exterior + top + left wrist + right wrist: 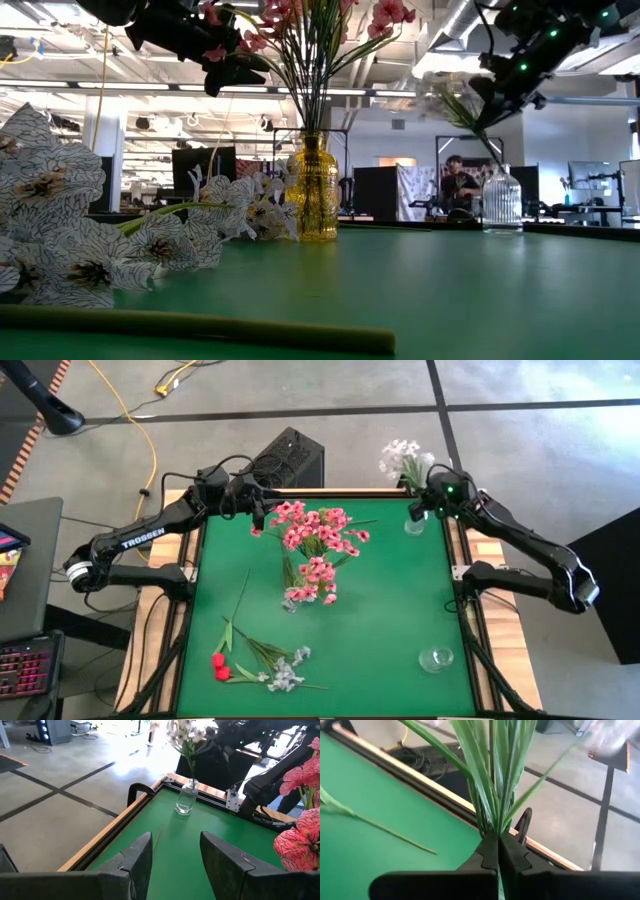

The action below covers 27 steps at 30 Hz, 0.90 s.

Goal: Sort flowers into vase by color
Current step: Put the white flowers into the top transparent vase

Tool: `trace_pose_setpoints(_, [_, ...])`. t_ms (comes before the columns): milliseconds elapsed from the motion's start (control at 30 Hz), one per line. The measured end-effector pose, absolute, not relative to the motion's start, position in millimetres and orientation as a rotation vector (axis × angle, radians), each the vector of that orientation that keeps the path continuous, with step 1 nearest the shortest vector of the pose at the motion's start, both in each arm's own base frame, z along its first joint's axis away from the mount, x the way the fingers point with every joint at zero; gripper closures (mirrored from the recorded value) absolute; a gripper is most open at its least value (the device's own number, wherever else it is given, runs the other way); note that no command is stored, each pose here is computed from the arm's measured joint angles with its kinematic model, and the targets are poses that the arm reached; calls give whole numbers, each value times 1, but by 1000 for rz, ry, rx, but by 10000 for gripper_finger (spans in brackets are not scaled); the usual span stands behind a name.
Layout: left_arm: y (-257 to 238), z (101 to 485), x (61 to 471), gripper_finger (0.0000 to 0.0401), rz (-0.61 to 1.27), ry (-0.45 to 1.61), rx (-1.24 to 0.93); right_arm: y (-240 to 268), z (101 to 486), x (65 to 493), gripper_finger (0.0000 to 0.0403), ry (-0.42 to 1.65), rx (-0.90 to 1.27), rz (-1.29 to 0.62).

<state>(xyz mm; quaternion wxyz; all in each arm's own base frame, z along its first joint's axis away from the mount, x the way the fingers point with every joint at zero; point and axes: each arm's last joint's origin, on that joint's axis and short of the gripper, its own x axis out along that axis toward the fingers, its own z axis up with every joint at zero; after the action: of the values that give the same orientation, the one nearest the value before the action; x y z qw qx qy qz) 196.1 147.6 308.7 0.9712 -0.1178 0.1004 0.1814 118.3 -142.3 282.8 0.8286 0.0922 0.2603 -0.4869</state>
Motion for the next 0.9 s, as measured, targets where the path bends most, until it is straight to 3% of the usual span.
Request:
trace_pose_setpoints(400, [148,309,196,248,367,204,-230,-126,296,103,382,444,229,-1057])
trace_pose_setpoints(900, [148,309,196,248,384,202,-237,-96,256,81,382,240,230,-1099])
